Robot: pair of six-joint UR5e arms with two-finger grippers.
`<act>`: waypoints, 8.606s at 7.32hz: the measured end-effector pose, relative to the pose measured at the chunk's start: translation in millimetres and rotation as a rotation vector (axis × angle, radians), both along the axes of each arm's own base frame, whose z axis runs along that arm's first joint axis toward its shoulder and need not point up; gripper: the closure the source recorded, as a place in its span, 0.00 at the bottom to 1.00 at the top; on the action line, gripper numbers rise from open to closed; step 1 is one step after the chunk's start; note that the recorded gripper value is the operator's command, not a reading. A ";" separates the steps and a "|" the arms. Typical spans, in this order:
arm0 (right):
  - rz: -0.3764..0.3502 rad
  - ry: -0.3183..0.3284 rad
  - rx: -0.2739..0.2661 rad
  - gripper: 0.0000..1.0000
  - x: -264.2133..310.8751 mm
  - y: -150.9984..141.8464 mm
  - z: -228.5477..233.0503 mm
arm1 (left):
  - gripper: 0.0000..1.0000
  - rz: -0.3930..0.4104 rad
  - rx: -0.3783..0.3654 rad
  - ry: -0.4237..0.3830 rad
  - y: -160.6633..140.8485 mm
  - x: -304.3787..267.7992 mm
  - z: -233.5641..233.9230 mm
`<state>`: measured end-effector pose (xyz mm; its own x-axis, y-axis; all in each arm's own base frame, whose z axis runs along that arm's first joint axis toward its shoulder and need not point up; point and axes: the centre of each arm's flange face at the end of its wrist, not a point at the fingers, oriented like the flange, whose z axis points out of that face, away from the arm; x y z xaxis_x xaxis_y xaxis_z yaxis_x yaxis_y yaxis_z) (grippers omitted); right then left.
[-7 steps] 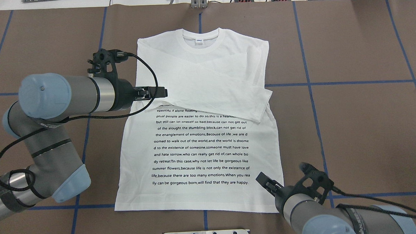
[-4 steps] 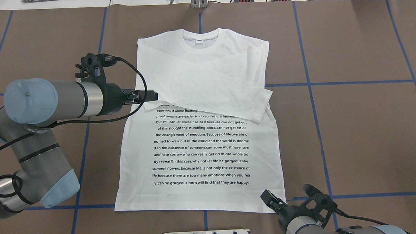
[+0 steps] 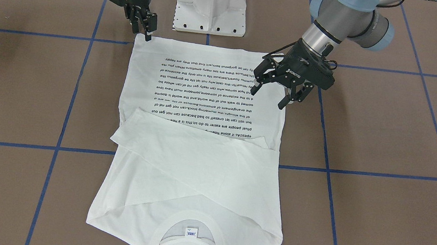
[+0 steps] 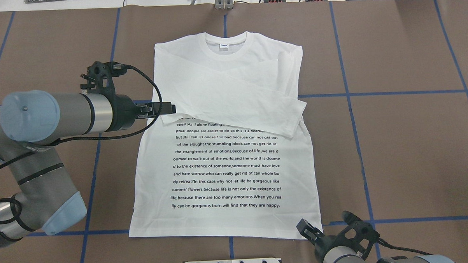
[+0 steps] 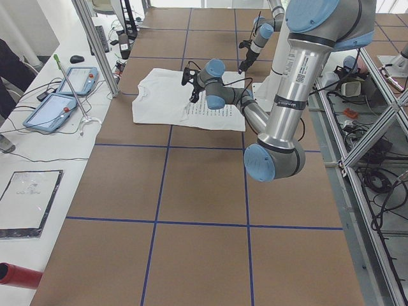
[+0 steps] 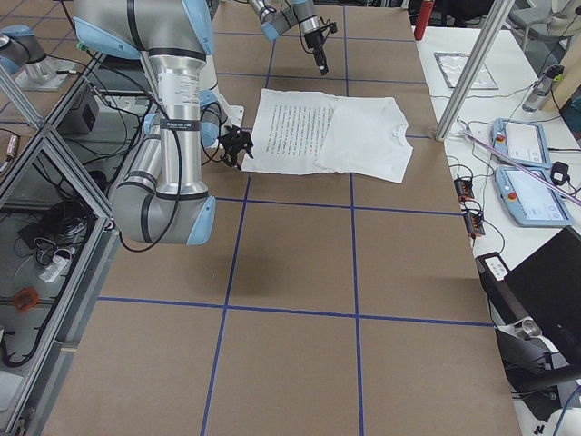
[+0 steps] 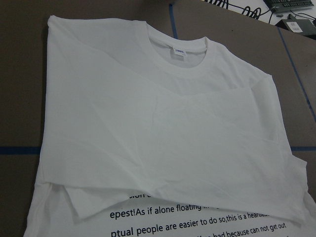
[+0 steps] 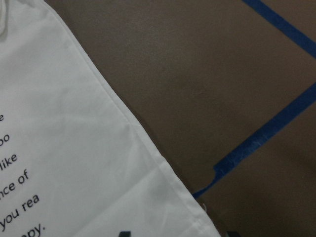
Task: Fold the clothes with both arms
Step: 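Move both grippers down to the hem corners nearest the robot, then grasp both hem corners with the left and right grippers, then lift the hem with both grippers and fold it toward the collar, then release the hem near the collar and raise both grippers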
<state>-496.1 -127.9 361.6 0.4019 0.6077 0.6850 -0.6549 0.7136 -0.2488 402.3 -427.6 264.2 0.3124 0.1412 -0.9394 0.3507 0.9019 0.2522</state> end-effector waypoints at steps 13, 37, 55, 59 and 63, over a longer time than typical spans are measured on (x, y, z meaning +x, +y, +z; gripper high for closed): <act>-0.013 -0.035 -0.021 1.00 13.5 -0.7 -19.9 | 0.01 -0.006 -0.061 0.022 9.0 -8.4 6.3; -0.013 -0.040 -0.020 1.00 30.5 -5.0 -23.9 | 1.00 0.089 -0.601 -0.167 236.1 58.2 101.6; 0.045 0.088 0.106 1.00 110.9 -347.3 -95.9 | 1.00 -0.206 -0.237 -0.206 -83.0 -5.4 22.1; 0.081 0.172 0.083 1.00 76.1 -467.1 -93.5 | 1.00 -0.250 -0.200 -0.243 -157.4 8.2 55.1; 0.087 0.194 0.074 1.00 46.3 -515.2 -64.2 | 0.96 -0.259 -0.183 -0.223 -182.7 30.9 85.3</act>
